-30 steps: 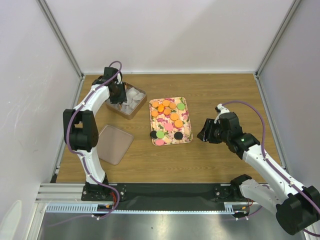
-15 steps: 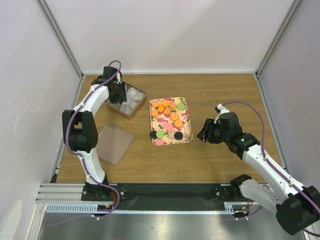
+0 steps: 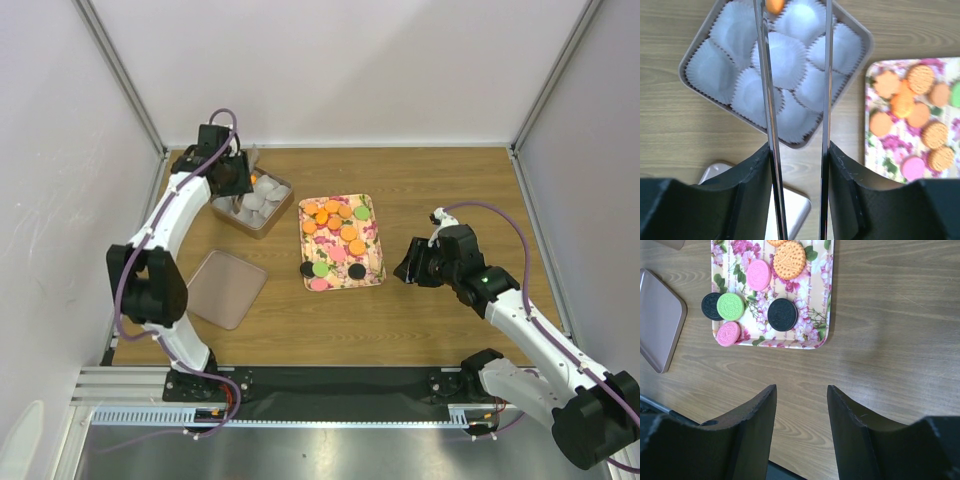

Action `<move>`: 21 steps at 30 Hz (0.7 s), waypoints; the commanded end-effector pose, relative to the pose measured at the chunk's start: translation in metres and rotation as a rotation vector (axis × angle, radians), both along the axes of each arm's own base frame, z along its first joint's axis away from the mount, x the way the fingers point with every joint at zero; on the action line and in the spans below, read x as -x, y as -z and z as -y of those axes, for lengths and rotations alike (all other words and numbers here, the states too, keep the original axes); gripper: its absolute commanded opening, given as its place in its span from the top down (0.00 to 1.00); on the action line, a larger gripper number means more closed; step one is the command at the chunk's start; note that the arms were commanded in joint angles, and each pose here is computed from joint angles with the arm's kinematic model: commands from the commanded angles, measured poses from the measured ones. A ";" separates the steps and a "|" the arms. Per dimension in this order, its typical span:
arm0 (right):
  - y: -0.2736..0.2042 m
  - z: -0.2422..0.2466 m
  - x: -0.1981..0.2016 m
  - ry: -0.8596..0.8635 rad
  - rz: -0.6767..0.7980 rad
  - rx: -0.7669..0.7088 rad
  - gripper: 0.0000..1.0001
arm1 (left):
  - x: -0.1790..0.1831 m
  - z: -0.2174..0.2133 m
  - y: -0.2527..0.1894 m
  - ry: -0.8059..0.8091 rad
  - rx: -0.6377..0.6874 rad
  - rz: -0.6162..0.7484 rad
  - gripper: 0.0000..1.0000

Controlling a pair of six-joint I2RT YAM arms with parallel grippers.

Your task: Pack the cookies

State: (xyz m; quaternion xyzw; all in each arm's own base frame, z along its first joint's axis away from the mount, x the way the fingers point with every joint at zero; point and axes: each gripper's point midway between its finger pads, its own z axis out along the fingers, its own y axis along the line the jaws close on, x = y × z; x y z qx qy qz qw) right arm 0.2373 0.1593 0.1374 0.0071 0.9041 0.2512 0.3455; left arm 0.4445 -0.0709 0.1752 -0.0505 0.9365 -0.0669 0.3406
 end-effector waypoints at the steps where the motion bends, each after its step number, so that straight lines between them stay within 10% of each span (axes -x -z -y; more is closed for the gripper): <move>1: -0.003 -0.001 -0.004 -0.010 0.030 0.003 0.49 | 0.020 0.020 -0.042 0.052 -0.012 0.098 0.52; 21: -0.008 0.005 -0.007 0.016 0.053 -0.001 0.49 | 0.192 0.153 0.013 0.489 -0.083 0.040 0.51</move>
